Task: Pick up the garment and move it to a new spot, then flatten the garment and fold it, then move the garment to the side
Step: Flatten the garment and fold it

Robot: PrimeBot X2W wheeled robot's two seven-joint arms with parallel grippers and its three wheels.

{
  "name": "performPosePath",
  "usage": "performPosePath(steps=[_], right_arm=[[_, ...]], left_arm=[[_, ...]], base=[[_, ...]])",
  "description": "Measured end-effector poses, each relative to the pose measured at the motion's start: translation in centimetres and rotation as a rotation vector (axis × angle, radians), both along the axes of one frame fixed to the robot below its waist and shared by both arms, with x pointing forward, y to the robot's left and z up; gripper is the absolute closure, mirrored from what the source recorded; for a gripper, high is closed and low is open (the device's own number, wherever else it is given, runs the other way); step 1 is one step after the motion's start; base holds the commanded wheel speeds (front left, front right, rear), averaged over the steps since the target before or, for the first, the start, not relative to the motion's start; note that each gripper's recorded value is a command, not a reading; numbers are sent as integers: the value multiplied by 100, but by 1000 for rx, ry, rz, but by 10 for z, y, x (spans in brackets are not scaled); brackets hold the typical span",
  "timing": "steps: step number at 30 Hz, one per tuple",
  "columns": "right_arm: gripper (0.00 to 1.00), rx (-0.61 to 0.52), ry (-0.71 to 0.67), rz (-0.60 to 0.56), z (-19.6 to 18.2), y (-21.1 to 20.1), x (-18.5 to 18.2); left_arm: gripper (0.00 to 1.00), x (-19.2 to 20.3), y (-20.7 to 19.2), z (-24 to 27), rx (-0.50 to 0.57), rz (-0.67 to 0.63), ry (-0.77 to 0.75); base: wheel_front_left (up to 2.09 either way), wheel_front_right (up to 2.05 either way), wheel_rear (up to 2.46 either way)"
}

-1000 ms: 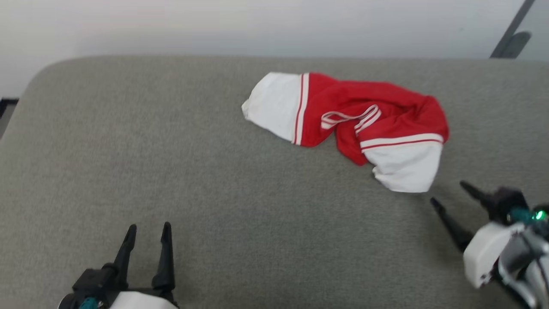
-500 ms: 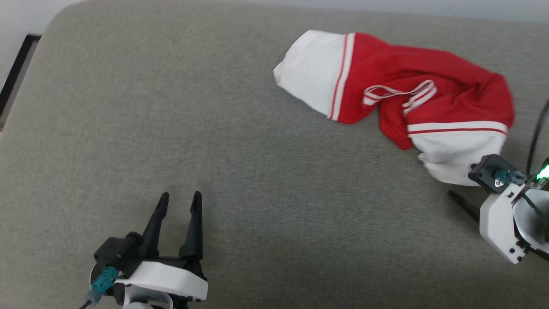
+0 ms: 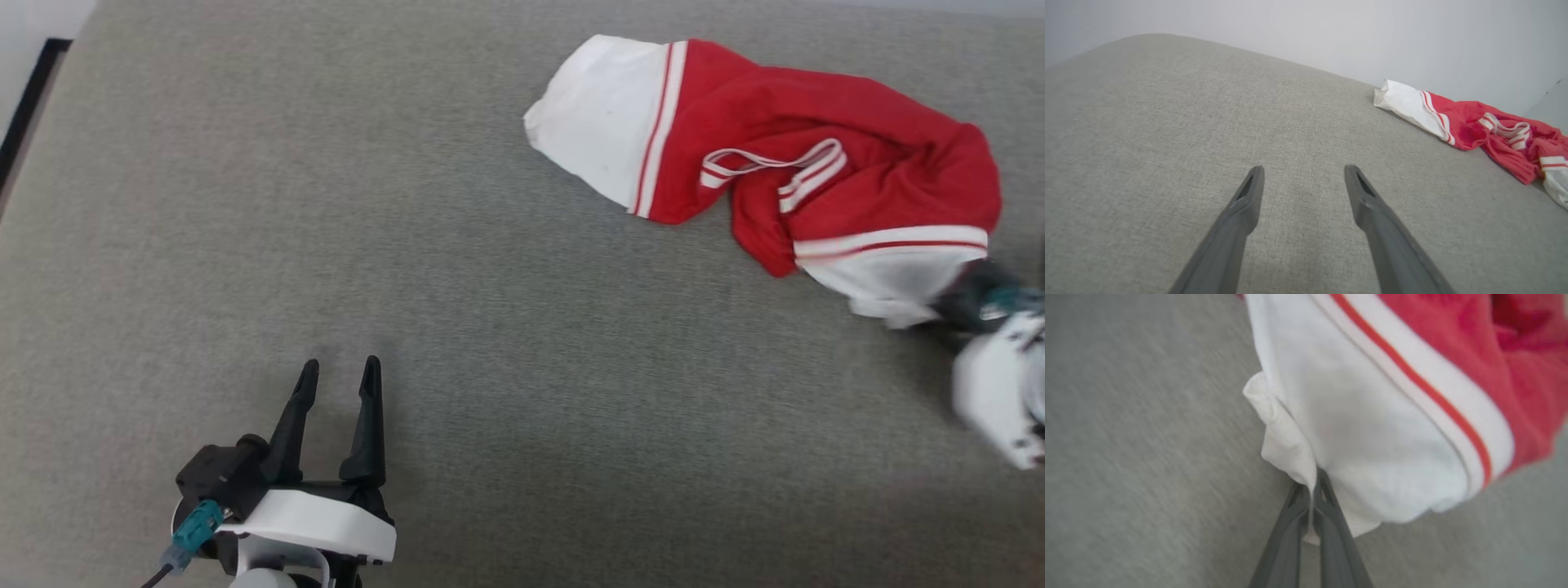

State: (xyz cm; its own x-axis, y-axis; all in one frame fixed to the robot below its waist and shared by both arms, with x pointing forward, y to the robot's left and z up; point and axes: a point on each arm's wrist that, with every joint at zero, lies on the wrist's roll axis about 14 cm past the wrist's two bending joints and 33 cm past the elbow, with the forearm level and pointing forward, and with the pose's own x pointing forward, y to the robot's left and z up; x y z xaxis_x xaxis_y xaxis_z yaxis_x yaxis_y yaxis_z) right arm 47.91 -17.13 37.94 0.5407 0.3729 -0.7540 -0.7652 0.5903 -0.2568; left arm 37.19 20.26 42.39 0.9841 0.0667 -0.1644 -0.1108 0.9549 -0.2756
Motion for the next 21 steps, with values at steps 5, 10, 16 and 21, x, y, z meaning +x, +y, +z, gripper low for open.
performPosePath(steps=[5,10,16,21], right_arm=[[100,-100,-20,-132,9,-72,3],[100,-177,-18,-244,13,-127,3],[100,-233,-35,-411,15,-183,10],[100,-265,-72,-517,17,-215,11]], left_arm=[[0,9,-11,0,-4,-38,-6],[0,18,-20,-3,-9,-71,-7],[0,23,-25,-7,-11,-88,0],[0,22,-20,-7,4,-80,3]], base=[[0,0,0],[0,0,0],[0,0,0],[0,0,0]])
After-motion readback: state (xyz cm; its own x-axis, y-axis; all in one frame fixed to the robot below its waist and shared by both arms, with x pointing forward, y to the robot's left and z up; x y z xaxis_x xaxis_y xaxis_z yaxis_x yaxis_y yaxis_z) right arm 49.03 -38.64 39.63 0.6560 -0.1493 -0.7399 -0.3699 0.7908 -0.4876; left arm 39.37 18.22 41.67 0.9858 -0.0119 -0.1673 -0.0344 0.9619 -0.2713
